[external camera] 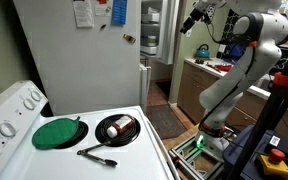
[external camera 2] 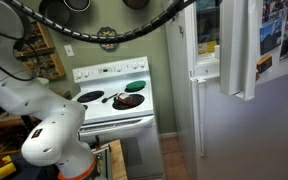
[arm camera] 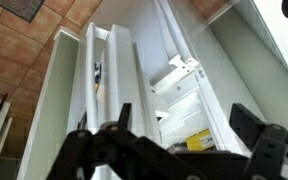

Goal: Take the container out of the top refrigerator door and put it on the stovetop

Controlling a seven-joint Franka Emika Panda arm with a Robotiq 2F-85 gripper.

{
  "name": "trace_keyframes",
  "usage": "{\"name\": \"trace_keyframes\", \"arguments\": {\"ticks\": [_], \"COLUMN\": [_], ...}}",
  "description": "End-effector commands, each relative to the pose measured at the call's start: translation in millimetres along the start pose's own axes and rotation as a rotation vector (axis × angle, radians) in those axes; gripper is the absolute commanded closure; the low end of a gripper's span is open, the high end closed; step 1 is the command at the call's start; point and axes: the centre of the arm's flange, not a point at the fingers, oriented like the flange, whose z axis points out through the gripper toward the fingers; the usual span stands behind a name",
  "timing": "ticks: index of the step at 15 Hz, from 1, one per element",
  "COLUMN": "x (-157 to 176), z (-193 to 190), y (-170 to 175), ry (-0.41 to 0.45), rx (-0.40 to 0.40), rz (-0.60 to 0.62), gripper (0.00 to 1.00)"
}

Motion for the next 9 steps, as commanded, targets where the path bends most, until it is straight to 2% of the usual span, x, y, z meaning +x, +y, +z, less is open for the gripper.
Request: {"name": "trace_keyframes", "arguments": {"ticks": [1, 5, 9], "x": [-6, 2, 15], "z": [22, 40, 60], "y": [-29, -39, -33], "ry": [0.089, 0.120, 0.157], "rx": [-0.038, -0.061, -0.101], "rz": [-0.026, -0.048, -0.076], "gripper": [0.00, 0.00, 0.00]}}
